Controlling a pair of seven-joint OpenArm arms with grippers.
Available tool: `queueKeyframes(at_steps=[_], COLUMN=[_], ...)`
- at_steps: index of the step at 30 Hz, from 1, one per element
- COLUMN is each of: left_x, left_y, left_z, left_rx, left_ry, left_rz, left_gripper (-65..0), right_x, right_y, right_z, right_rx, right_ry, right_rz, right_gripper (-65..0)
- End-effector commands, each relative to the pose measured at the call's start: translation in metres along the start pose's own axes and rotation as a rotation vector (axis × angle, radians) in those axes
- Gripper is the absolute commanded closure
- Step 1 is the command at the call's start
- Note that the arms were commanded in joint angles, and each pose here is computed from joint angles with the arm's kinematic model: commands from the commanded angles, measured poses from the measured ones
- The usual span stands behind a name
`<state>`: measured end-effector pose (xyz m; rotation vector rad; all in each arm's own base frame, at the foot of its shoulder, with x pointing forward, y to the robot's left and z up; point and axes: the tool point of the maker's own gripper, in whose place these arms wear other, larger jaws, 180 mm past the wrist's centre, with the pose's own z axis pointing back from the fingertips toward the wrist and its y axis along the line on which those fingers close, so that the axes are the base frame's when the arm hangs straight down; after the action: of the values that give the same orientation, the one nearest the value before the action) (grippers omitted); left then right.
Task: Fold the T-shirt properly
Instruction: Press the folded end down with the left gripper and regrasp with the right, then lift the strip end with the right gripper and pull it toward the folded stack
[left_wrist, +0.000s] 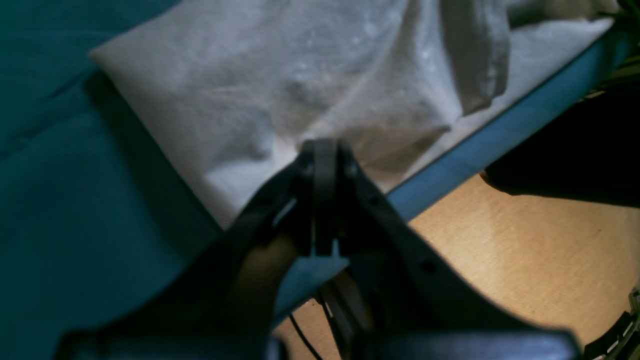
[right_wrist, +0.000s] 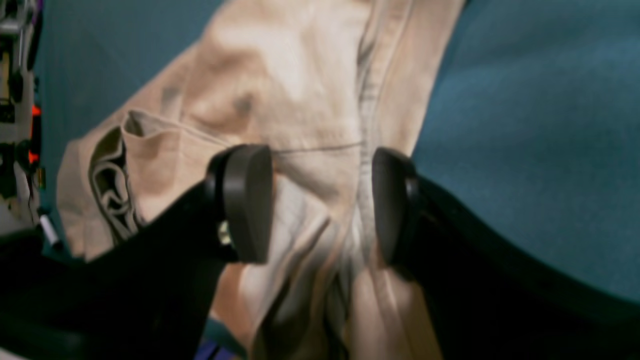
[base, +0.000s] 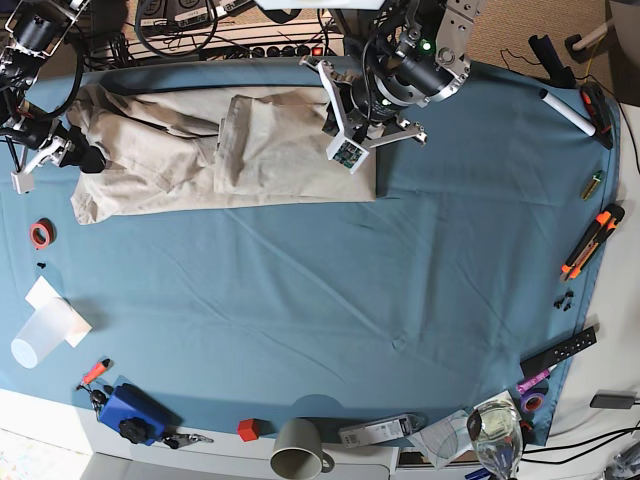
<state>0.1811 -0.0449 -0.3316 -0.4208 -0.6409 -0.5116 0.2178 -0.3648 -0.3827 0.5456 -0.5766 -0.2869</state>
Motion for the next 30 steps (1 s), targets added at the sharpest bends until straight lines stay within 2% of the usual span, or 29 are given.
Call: queueKeyframes(at_steps=[1,4,9,13,17,20,24,30], left_x=[0.009,0.010,0.012,0.012,0.012,0.012,0.012,0.011], left_y=[-0.004,-0.004,-0.003,-0.004,-0.003,-0.003,-0.004,-0.004], left_z=[0.003,0.003,0.003,0.003,0.003,0.003,0.003,0.003], left_rx=[-0.012,-0.012,-0.011,-0.012,-0.011,-0.011,-0.012,-0.011], left_ry=[-0.037,-0.042,-0.051,-0.051,-0.050,-0.051,-0.052,-0.046], left_rz=[0.002,0.002,0.001,0.001,0.001,0.001,0.001,0.001], left_gripper=[0.0,0.0,0.0,0.0,0.0,0.0,0.0,0.0], right_x=[-0.005,-0.011,-0.004,-0.005,0.011,0.021,0.012,-0.005], right_y=[-0.011,-0.018,-0.018,-0.023,-0.024,-0.032,-0.044,-0.031], right_z=[0.006,0.007,0.011,0.013,0.026,0.041,0.044,0.020], right_rx=[-0.063,-0.105,-0.098,-0.128,-0.113,-0.142,-0.199,-0.142], right_ry=[0.062,0.097,0.073,0.080,-0.016,-0.082,-0.049,-0.013], right_rz=[0.025,0.034,0.035,0.040,0.013,-0.010,-0.014,-0.029], right_gripper=[-32.2,-32.2,-32.2,-32.2,-32.2,-32.2,-32.2,-32.2])
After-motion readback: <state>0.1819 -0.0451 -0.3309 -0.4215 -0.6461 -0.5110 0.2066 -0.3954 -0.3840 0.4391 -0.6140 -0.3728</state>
